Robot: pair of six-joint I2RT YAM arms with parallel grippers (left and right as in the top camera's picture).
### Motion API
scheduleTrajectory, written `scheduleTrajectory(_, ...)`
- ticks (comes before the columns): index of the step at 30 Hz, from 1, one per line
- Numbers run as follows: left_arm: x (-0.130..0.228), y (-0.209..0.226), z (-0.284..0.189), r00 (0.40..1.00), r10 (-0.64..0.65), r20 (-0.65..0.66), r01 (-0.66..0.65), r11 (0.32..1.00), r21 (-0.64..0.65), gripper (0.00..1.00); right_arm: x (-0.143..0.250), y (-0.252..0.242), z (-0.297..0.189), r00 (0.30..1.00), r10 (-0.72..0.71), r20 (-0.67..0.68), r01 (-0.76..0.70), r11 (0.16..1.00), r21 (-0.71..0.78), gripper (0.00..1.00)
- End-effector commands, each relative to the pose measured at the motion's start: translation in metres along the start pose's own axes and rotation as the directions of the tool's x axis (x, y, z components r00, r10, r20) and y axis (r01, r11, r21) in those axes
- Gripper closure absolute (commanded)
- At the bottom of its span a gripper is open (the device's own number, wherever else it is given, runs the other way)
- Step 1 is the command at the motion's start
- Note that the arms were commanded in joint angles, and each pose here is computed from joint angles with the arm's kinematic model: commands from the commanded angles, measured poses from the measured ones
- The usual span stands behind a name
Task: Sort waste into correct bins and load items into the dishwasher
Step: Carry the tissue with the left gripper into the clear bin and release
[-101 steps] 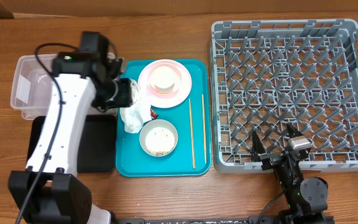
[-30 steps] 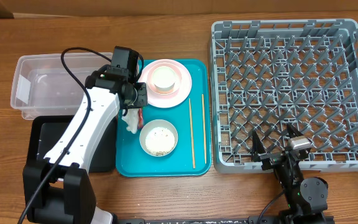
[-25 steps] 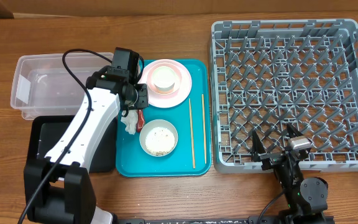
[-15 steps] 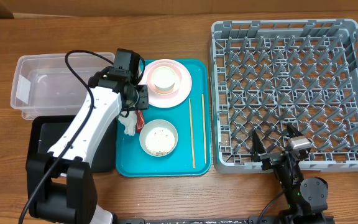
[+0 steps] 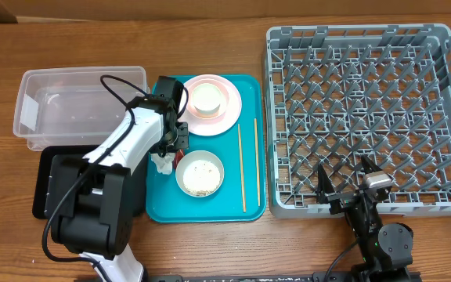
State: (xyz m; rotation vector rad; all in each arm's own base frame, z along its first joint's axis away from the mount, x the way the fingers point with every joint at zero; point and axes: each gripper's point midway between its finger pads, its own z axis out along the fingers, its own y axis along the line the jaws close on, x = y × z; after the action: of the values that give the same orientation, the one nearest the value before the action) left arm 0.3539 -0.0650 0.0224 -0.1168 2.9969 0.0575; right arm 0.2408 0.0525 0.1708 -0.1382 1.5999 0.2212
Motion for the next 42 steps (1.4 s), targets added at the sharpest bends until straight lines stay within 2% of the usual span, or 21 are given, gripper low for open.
scheduleTrajectory(1, -0.01, -0.001, -0.017, 1.0, -0.001, 0.027, 0.002, 1.0, -0.008, 0.96, 0.001, -0.002, 0.0, 1.0, -0.001, 0.007, 0.0, 1.0, 0.007, 0.0)
scheduleTrajectory(11, -0.045, -0.001, -0.114, 0.987, -0.012, 0.162, 0.009, 1.0, 0.017, 0.96, 0.001, -0.002, 0.0, 1.0, -0.001, 0.007, 0.0, 1.0, 0.007, 0.0)
scheduleTrajectory(19, -0.072, 0.04, -0.164, 0.951, -0.052, 0.305, 0.096, 0.987, -0.132, 0.96, 0.001, -0.002, 0.0, 1.0, -0.001, 0.007, 0.0, 1.0, 0.007, 0.0)
scheduleTrajectory(22, -0.083, 0.068, -0.168, 0.927, -0.112, 0.357, 0.189, 0.964, -0.189, 0.96, 0.001, -0.002, 0.0, 1.0, 0.0, 0.007, 0.0, 1.0, 0.007, 0.0)
scheduleTrajectory(27, -0.094, 0.11, -0.158, 0.899, -0.221, 0.379, 0.312, 0.929, -0.199, 0.96, 0.001, -0.002, 0.0, 1.0, -0.001, 0.007, 0.0, 1.0, 0.007, 0.0)
scheduleTrajectory(31, -0.092, 0.143, -0.132, 0.888, -0.298, 0.349, 0.386, 0.896, -0.218, 0.96, 0.001, -0.002, 0.0, 1.0, -0.001, 0.007, 0.0, 1.0, 0.007, 0.0)
scheduleTrajectory(36, -0.088, 0.167, -0.079, 0.891, -0.371, 0.26, 0.428, 0.879, -0.211, 0.96, 0.001, -0.002, 0.0, 1.0, -0.001, 0.007, 0.0, 1.0, 0.007, 0.0)
scheduleTrajectory(37, -0.088, 0.169, -0.071, 0.891, -0.38, 0.248, 0.432, 0.878, -0.207, 0.94, 0.001, -0.002, 0.0, 1.0, -0.001, 0.007, 0.0, 1.0, 0.007, 0.0)
scheduleTrajectory(38, -0.088, 0.171, -0.066, 0.891, -0.387, 0.239, 0.436, 0.876, -0.208, 0.8, 0.001, -0.002, 0.0, 1.0, -0.001, 0.007, 0.0, 1.0, 0.007, 0.0)
scheduleTrajectory(39, -0.087, 0.173, -0.063, 0.89, -0.392, 0.233, 0.44, 0.874, -0.209, 0.61, 0.001, -0.002, 0.0, 1.0, -0.001, 0.007, 0.0, 1.0, 0.007, 0.0)
scheduleTrajectory(40, -0.088, 0.174, -0.061, 0.888, -0.398, 0.23, 0.444, 0.874, -0.2, 0.5, 0.001, -0.002, 0.0, 1.0, -0.001, 0.007, 0.0, 1.0, 0.007, 0.0)
scheduleTrajectory(41, -0.089, 0.174, -0.061, 0.886, -0.404, 0.23, 0.447, 0.875, -0.187, 0.43, 0.001, -0.002, 0.0, 1.0, -0.001, 0.007, 0.0, 1.0, 0.007, 0.0)
scheduleTrajectory(42, -0.091, 0.173, -0.062, 0.883, -0.408, 0.232, 0.45, 0.877, -0.17, 0.41, 0.001, -0.002, 0.0, 1.0, 0.0, 0.006, 0.0, 1.0, 0.007, 0.0)
